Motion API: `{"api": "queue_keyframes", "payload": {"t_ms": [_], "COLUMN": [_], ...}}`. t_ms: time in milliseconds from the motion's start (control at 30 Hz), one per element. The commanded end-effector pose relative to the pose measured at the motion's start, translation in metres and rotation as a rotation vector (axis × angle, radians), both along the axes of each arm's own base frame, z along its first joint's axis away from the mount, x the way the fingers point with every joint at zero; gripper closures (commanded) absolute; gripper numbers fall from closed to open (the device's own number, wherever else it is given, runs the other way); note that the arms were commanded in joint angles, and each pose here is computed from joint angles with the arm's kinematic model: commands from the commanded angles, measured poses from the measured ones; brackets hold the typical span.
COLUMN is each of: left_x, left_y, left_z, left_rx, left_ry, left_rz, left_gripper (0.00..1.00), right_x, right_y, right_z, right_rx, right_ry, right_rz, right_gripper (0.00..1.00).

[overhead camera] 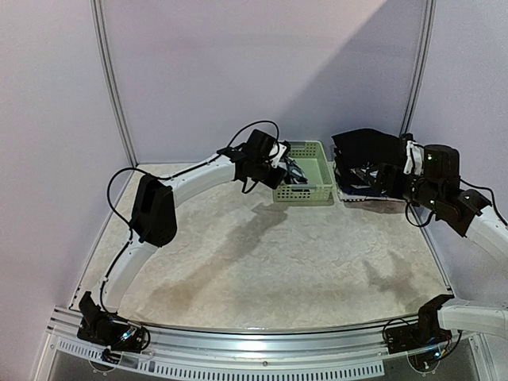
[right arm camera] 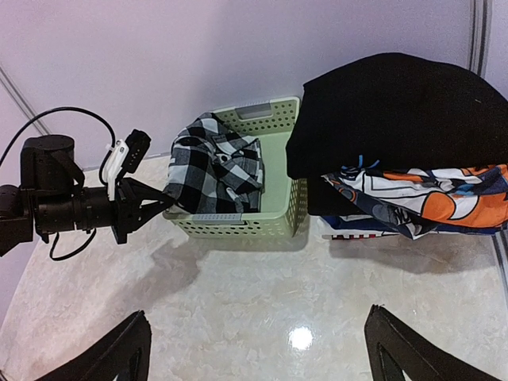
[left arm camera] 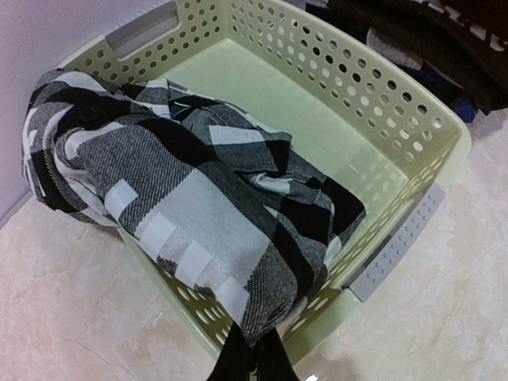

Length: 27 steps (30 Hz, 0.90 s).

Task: Fold and stack the mixed laundry pile
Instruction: Pick up the square-folded shirt, then pass from the left arm to the right

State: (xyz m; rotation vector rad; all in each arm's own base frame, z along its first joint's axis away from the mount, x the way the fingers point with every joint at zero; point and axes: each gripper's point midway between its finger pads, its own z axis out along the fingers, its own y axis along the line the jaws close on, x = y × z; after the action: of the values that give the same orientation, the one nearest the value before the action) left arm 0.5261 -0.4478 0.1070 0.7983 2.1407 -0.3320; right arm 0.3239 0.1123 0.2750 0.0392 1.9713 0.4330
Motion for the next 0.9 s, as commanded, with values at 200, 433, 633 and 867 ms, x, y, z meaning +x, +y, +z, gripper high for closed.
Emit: {"api": "queue_keyframes", "payload": {"t_ms": [200,433,633,867], "left_x": [0.008,0.003,-0.011,-0.051], "left_y": [-0.006,-0.004,0.007,0.020], "left_z": [0.137,0.229,0.289,0.322], "left_rx": [-0.210,-0.314,-0.364,-0.383], "left_ry": [-0.232,-0.436,-0.553,-0.530], "left_rz": [-0.015,-0.031,-0.034,-0.073], "left_gripper": [1.00,1.00,1.00,1.00], "right_x": [0.008,0.018,0.027,0.020], "right_y": [0.005,0.005,0.016,0.053], "right_z": [-0.011,-0.013,-0.010,-0.008], "right_rx": [-0.023,-0.061,-0.071,-0.026], "right_ry": [0.019,0.003,-0.009,-0.031], "right_rz": [0.006,0.005,0.054,0.258], "right_gripper": [0.05,0.04,0.04,0.07]}}
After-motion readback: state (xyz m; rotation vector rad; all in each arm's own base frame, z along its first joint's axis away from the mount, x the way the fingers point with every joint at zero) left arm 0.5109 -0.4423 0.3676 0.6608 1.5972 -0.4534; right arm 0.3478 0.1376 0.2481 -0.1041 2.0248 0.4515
